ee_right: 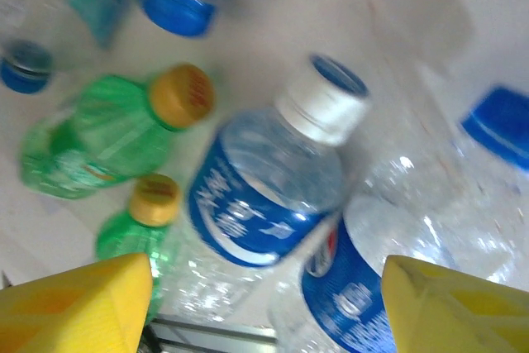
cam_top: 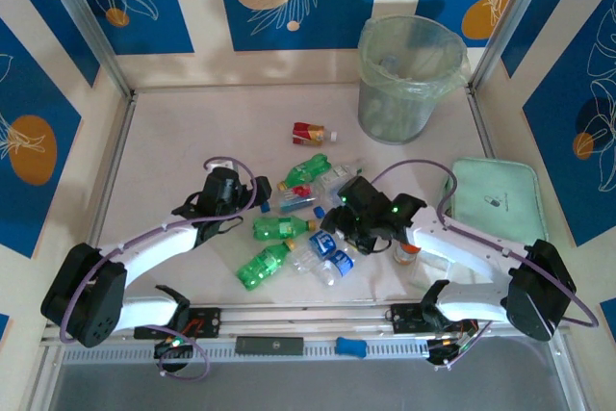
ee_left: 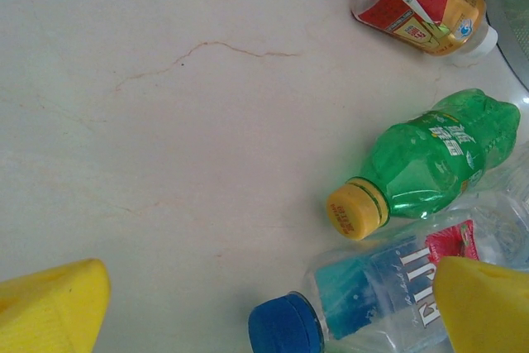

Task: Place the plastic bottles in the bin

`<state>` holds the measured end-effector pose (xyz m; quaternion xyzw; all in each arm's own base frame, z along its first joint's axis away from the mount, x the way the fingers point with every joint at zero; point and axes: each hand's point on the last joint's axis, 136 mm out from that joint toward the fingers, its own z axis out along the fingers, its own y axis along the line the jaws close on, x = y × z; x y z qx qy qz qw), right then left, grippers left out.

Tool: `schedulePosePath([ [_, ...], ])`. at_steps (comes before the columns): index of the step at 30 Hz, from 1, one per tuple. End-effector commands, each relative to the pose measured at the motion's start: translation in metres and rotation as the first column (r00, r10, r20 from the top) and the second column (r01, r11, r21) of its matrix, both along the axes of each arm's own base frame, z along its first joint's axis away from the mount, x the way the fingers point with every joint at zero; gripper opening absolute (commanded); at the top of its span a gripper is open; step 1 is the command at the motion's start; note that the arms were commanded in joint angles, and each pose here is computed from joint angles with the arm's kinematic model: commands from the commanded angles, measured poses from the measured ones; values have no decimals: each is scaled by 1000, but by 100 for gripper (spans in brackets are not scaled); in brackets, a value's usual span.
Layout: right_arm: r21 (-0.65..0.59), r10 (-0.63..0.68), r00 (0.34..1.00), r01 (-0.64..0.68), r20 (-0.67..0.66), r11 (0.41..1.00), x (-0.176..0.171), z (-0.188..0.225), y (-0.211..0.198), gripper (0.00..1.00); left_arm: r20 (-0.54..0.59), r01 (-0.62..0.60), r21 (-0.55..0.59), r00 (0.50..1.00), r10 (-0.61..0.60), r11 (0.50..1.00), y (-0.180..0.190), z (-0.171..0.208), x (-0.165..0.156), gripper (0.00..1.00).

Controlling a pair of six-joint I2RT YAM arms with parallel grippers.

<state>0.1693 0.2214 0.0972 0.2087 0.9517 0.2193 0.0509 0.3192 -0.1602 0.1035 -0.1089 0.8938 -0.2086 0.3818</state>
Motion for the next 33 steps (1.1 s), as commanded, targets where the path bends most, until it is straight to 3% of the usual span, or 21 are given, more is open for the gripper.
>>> schedulePosePath([
  [1, -51, -96, 992, 92, -87, 994, -21, -9, -15, 73, 30, -21, 13, 999, 21, 1000, 5, 8, 9, 100],
  [13, -94, -220, 956, 205, -196, 974, -44, -30, -38, 71, 21, -27, 15, 999, 27, 1000, 9, 4, 9, 100],
  [26, -46, -194, 959, 188, -206, 981, -31, -51, -23, 71, 15, -28, 10, 999, 28, 1000, 9, 3, 8, 100],
  [33, -78, -196, 964, 185, -179, 980, -24, -60, -26, 71, 19, -36, 13, 999, 36, 999, 12, 4, 6, 100],
])
